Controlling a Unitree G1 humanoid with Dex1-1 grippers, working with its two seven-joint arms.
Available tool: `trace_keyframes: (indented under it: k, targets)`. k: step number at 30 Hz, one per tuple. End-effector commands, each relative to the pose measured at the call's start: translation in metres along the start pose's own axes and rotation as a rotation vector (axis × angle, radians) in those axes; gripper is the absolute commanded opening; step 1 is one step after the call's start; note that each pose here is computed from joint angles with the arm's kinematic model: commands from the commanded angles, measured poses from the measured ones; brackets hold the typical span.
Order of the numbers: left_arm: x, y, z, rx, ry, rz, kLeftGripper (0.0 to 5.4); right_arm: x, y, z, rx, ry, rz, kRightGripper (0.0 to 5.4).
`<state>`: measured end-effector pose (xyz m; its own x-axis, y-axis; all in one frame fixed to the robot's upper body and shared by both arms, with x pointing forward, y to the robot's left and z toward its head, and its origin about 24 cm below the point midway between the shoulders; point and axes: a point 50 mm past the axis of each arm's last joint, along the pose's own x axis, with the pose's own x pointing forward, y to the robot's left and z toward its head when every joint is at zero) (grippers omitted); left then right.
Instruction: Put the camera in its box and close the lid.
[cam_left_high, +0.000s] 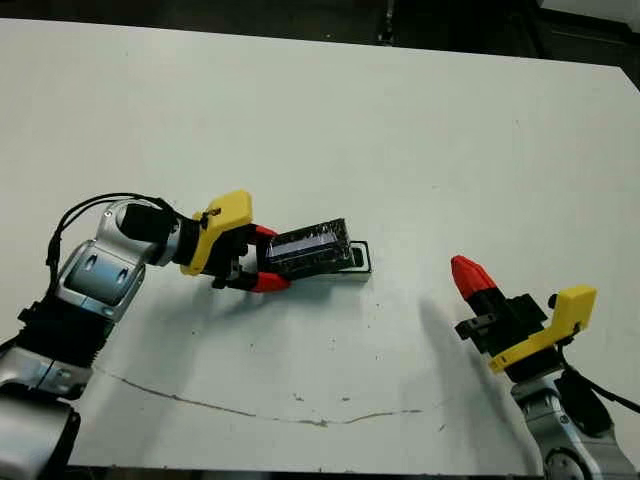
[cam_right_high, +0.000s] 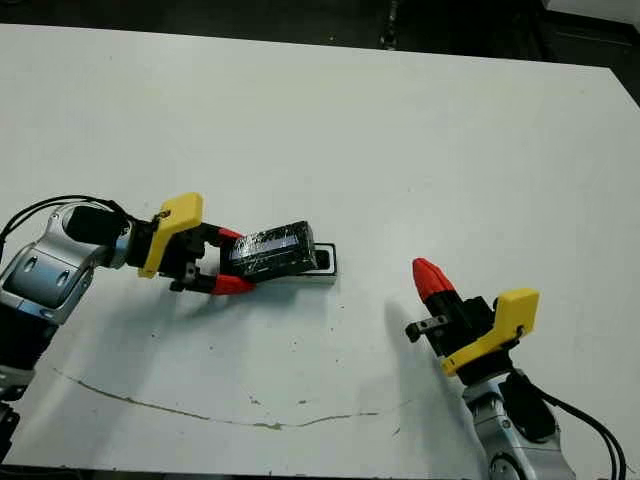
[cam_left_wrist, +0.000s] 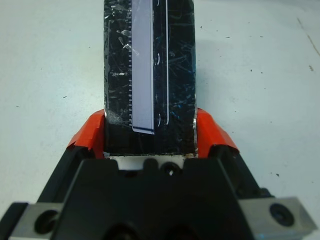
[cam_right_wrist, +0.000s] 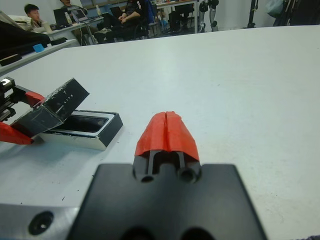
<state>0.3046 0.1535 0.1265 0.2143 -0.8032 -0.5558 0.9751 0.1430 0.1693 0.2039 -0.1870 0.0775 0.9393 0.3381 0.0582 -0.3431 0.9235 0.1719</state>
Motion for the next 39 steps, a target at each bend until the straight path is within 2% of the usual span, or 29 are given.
trace_keyframes:
  k: [1, 8, 17, 26, 34, 39]
  targets:
    - [0.01, -0.008, 0.007, 0.03, -0.009, -0.041, 3.17, -0.003, -0.002, -0.003, -0.008, 0.023, -0.012, 0.0]
    - [0.016, -0.01, 0.013, 0.071, 0.031, -0.059, 3.17, -0.003, -0.002, -0.002, 0.0, 0.029, -0.015, 0.0]
    - [0.028, 0.002, 0.01, 0.039, 0.067, -0.153, 3.17, -0.003, -0.002, -0.003, -0.002, 0.026, -0.014, 0.0]
    - [0.044, 0.012, 0.016, 0.004, 0.111, -0.231, 3.17, -0.003, -0.001, -0.004, 0.004, 0.03, -0.011, 0.0]
    - [0.054, 0.013, 0.02, -0.033, 0.089, -0.284, 3.17, -0.003, -0.002, -0.004, 0.002, 0.029, -0.009, 0.0]
    - [0.057, 0.011, 0.023, -0.015, 0.084, -0.287, 3.17, -0.003, -0.001, -0.004, 0.001, 0.029, -0.01, 0.0]
